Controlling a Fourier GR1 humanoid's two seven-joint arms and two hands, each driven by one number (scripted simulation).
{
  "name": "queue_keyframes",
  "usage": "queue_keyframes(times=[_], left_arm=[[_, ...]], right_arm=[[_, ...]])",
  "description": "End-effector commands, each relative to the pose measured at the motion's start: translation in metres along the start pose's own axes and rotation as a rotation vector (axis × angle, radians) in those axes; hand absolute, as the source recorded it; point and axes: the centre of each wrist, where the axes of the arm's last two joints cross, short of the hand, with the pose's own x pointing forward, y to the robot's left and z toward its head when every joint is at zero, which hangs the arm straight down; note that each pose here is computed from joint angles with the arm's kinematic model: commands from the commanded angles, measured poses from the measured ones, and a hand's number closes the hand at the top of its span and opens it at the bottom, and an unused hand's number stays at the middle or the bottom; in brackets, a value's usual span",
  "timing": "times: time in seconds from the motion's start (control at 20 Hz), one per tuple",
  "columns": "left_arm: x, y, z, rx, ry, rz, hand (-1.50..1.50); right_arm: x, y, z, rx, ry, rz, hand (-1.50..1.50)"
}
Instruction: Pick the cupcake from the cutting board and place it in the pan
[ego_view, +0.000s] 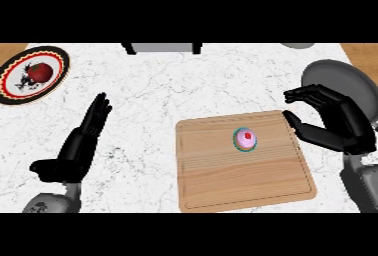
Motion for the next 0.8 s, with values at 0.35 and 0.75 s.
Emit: queue_keyframes(times=[0.35,0.75], left_arm=[[0.000,-0.051,-0.004,-0.011,0.018,0.094,0.00],[0.008,-0.039,0.017,-0.050,0.020,0.090,0.00]], right_arm=[[0.008,-0.063,0.043,0.043,-0.068,0.290,-1.50],[0.046,-0.018,0.005,0.247,0.095,0.483,-1.50]])
